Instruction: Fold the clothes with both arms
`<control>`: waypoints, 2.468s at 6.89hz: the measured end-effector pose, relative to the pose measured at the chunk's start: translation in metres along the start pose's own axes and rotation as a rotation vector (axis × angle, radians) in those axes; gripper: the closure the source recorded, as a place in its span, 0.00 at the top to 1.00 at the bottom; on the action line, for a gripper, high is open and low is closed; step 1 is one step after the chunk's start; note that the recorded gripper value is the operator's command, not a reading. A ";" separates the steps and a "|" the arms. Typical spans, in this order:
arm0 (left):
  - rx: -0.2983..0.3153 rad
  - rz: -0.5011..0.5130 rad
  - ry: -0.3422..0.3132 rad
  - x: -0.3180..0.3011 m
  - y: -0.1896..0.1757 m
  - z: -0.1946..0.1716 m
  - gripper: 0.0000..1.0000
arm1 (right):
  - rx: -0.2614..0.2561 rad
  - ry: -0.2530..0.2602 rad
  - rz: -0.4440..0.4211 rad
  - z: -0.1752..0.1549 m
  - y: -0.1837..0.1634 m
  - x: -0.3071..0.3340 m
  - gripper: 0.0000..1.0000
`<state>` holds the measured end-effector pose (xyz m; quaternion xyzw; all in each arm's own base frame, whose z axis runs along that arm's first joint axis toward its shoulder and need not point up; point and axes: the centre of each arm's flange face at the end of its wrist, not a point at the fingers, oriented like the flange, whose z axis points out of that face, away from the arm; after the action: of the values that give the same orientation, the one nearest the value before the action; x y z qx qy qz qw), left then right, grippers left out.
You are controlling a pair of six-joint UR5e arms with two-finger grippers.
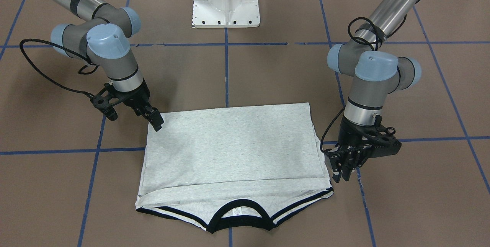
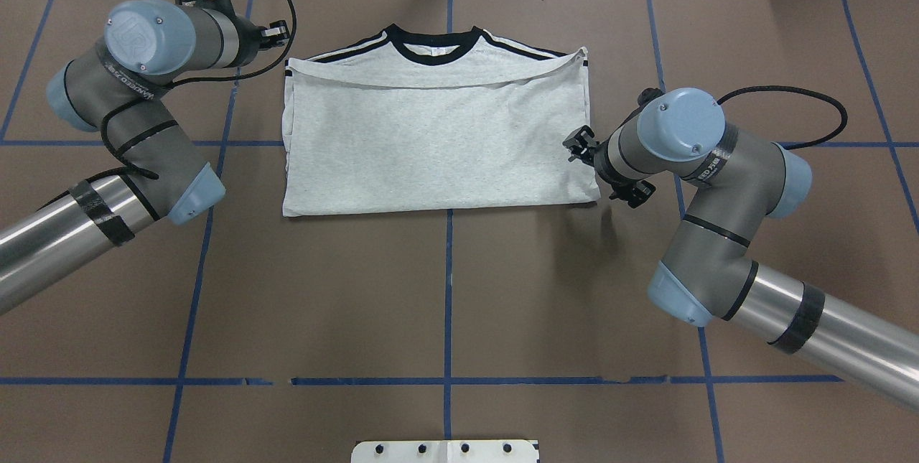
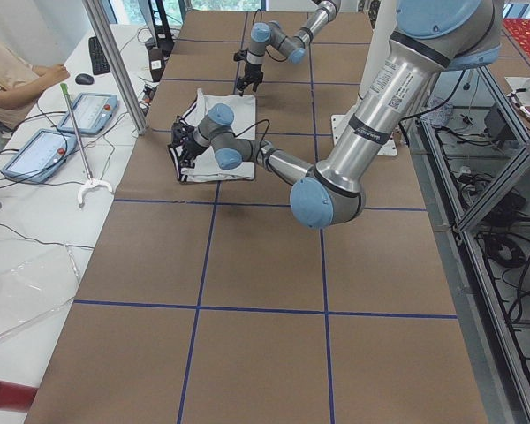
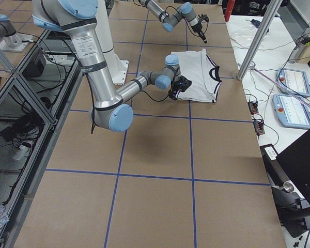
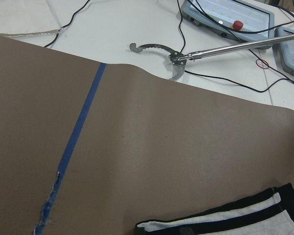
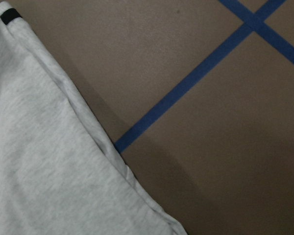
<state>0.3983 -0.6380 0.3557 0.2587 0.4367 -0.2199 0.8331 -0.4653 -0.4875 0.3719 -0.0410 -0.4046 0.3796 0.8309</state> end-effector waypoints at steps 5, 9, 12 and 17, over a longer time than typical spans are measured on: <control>0.000 -0.001 -0.002 -0.001 0.000 0.001 0.36 | -0.046 0.020 0.001 0.002 0.007 0.007 0.00; -0.006 -0.001 0.004 0.001 0.001 -0.002 0.38 | -0.105 -0.006 0.000 -0.035 0.005 0.017 0.00; -0.118 -0.015 0.074 0.008 0.016 -0.025 0.40 | -0.274 0.039 -0.026 -0.110 0.044 0.092 0.00; -0.423 -0.204 0.248 0.023 0.074 -0.134 0.50 | -0.579 0.236 -0.181 -0.148 0.184 0.197 0.99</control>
<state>0.3722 -0.5007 0.2898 0.0583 0.5954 -0.1732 0.7824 -0.3954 -0.1912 0.3305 -0.2833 -0.3985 0.1659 0.8564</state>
